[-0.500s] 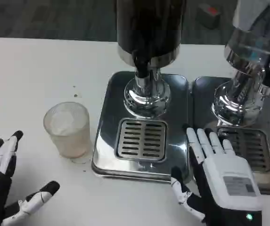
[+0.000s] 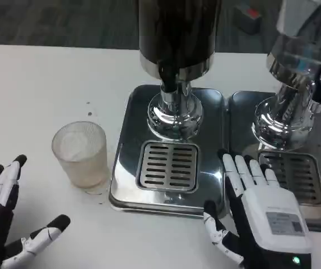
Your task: Grasp the cup under the faucet to collect the drink, then remove the cup.
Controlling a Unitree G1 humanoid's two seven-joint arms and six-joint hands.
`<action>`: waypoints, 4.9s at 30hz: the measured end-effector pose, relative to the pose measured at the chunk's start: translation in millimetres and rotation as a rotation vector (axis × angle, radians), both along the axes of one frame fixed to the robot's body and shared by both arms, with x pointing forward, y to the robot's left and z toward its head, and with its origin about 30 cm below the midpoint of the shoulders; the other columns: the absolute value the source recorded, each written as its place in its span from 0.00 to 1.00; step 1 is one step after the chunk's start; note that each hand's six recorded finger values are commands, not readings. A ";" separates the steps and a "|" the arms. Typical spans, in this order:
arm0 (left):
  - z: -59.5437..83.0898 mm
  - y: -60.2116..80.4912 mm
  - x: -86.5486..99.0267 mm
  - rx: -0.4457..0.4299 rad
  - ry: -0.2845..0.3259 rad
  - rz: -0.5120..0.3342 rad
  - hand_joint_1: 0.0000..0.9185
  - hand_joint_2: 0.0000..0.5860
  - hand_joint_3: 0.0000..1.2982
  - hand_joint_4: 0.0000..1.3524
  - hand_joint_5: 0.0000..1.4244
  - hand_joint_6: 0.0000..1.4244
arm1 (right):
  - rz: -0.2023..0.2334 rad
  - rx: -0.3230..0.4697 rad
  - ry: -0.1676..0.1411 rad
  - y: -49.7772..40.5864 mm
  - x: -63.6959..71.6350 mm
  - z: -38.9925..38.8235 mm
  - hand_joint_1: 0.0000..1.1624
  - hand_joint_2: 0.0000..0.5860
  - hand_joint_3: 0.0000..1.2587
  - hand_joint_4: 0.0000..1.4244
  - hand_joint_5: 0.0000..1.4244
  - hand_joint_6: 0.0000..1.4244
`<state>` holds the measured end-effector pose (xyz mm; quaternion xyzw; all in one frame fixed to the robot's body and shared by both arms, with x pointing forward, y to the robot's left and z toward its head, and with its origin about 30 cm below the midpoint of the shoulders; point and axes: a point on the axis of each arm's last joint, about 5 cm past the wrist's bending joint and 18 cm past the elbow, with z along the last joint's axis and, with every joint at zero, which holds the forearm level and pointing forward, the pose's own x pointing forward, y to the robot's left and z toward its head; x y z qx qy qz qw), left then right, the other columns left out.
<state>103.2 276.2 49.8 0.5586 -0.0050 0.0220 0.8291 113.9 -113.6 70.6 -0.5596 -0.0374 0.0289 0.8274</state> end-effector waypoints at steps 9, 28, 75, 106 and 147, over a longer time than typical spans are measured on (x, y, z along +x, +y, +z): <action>7.0 4.4 11.7 -0.013 -0.101 0.026 0.00 0.21 0.00 0.00 0.00 0.00 | -0.006 0.005 0.002 -0.4 0.3 0.0 0.22 0.90 0.00 0.00 0.00 0.03; -13.5 -5.2 64.4 -0.327 0.011 0.009 0.00 0.00 0.00 0.00 0.00 0.00 | -0.027 0.019 0.004 -0.9 1.6 0.4 0.21 0.90 0.00 0.00 0.00 0.04; -11.1 -38.2 120.4 -0.423 0.046 -0.073 0.23 0.06 0.04 0.03 0.32 0.44 | -0.073 0.034 0.027 0.6 -2.9 0.6 0.24 0.88 0.00 0.00 0.00 0.07; -16.1 -39.9 112.7 -0.346 -0.049 -0.064 0.36 0.17 0.39 0.49 0.63 0.67 | -0.077 0.053 0.032 1.5 -2.8 0.9 0.26 0.88 0.00 0.00 0.00 0.09; -10.2 -42.0 111.5 -0.410 -0.197 -0.142 0.50 0.09 0.53 0.63 0.73 0.74 | -0.082 0.062 0.020 2.5 0.3 1.8 0.27 0.88 0.00 0.00 0.00 0.09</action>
